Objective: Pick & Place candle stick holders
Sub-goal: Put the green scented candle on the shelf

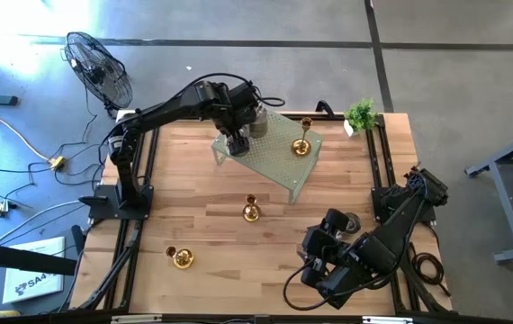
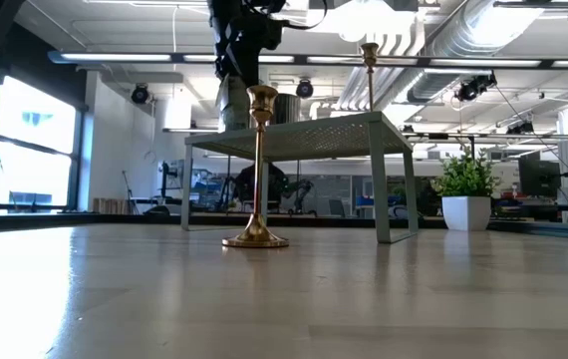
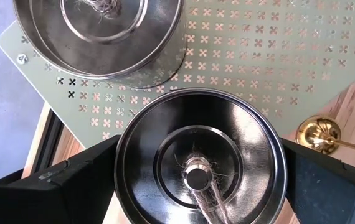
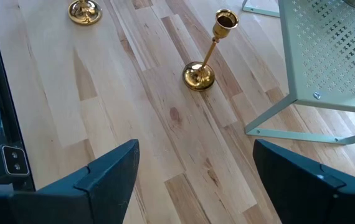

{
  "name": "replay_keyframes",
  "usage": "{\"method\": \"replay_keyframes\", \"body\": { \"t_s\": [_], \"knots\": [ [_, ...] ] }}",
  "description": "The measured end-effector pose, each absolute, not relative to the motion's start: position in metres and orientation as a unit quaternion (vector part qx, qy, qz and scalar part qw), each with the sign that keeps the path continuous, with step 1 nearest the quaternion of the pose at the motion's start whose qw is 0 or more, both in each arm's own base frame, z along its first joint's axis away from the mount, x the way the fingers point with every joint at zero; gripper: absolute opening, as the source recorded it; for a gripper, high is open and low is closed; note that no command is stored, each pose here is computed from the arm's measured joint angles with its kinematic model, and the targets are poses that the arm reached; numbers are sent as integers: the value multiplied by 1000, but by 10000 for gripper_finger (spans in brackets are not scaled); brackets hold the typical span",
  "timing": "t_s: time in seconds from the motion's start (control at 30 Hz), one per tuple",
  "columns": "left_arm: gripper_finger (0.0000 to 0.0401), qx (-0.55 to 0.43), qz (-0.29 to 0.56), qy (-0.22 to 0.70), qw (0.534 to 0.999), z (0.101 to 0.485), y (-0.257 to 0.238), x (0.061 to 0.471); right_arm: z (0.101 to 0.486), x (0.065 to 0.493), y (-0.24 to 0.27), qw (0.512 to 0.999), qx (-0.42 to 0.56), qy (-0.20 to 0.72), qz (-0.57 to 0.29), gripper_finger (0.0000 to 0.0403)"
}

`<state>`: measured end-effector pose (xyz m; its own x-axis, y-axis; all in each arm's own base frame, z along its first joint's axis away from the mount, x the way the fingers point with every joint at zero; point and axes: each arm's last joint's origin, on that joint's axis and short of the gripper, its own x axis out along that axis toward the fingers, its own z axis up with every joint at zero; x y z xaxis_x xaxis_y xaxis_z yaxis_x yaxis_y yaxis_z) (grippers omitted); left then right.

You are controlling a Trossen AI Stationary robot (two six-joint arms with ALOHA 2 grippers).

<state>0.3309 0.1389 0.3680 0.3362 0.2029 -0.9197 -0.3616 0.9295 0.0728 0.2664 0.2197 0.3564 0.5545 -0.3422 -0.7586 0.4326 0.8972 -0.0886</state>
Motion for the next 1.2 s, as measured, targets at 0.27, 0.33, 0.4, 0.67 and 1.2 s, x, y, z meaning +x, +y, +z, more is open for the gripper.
{"method": "replay_keyframes", "body": {
  "t_s": [0.27,0.33,0.4,0.67,1.2],
  "knots": [
    [382,-65,191,547,812,368,140,331,356,266,220,880,54,417,-220,309],
    [382,-46,224,545,806,369,142,331,356,266,220,880,54,418,-220,309],
    [382,-42,252,542,801,369,144,331,356,266,220,880,54,417,-220,309],
    [382,-70,221,536,812,369,141,333,356,266,220,880,54,417,-220,309],
    [382,-78,235,532,810,369,142,332,356,266,220,880,55,419,-219,309]
  ]
}}
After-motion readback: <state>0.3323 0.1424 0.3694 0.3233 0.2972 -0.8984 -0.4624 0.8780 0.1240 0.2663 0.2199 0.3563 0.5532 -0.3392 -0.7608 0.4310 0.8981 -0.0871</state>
